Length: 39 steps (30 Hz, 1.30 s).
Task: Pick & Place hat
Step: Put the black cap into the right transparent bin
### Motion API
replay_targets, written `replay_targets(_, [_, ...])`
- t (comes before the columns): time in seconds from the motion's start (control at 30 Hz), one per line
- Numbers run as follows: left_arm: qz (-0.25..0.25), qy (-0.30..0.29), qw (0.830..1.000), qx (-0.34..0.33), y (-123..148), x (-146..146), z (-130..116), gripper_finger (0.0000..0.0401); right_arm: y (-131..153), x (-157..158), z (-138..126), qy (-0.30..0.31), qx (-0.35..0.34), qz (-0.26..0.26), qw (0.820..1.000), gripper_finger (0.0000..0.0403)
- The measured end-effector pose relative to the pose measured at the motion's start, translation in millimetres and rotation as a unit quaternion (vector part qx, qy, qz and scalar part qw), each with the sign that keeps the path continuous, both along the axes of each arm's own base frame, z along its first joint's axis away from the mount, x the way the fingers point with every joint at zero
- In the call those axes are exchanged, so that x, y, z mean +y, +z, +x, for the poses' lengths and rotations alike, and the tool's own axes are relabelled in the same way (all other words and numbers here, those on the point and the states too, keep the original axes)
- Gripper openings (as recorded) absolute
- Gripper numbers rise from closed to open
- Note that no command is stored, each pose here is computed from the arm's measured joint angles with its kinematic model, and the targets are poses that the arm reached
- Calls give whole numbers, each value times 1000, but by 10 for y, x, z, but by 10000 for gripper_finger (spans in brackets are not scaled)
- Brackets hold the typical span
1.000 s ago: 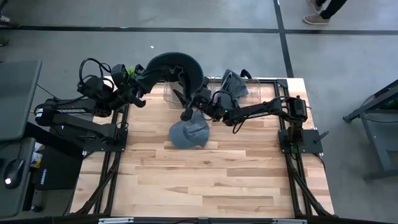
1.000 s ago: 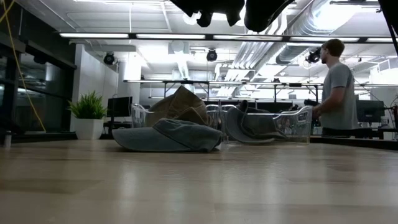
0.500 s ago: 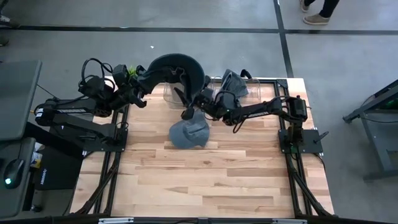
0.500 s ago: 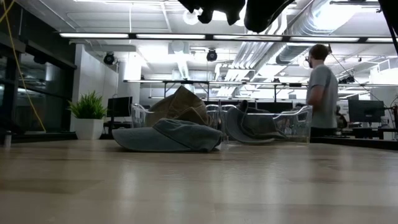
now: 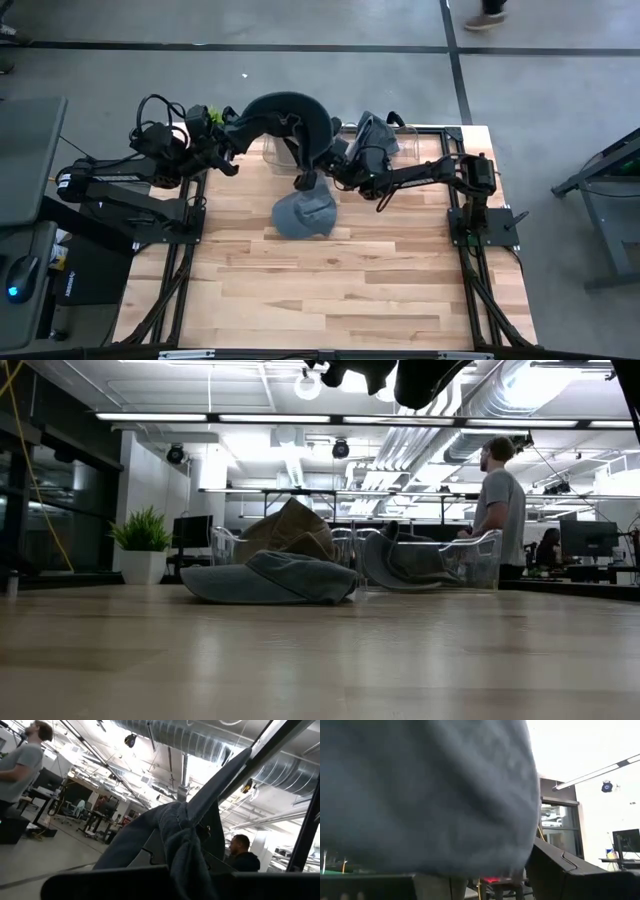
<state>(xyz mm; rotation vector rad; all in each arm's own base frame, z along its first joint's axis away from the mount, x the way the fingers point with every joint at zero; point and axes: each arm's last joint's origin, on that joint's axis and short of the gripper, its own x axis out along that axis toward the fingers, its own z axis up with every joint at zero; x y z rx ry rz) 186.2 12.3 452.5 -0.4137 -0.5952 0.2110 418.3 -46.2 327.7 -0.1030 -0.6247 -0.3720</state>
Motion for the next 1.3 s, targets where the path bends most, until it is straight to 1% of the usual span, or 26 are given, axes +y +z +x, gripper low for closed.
replay_targets(0.13, [-5, -4, 1000, 5, -13, 0, 13, 0, 63, 4, 2, 4, -11, -5, 1000, 165])
replay_targets(0.33, [-12, -19, 1000, 19, -68, -4, 115, 0, 263, 27, 34, 24, -24, -26, 999, 165])
replay_targets(0.43, [-13, -25, 999, 17, -70, -6, 148, 0, 333, 35, 43, 32, -28, -37, 998, 165])
replay_targets(0.53, [-15, -27, 999, 32, -110, -5, 183, 0, 383, 44, 44, 34, -34, -39, 998, 165])
replay_targets(0.67, [-17, -29, 999, 28, -95, -7, 166, 0, 408, 42, 44, 35, -40, -31, 998, 165])
replay_targets(0.8, [-17, -29, 999, 31, -104, -7, 174, 0, 405, 51, 44, 18, -41, -14, 999, 165])
replay_targets(1.0, [-17, -28, 999, 36, -112, -6, 177, 0, 410, 43, 43, 8, -31, -4, 999, 162])
replay_targets(1.07, [-17, -28, 999, 43, -123, -6, 182, 0, 441, 45, 26, 8, -22, -4, 1000, 151])
replay_targets(1.17, [-18, -28, 998, 47, -130, -5, 185, 0, 489, 47, 1, 8, -2, -2, 1000, 121])
replay_targets(1.3, [-19, -24, 998, 49, -134, -3, 186, 0, 551, 53, -39, 12, 19, -3, 1000, 55])
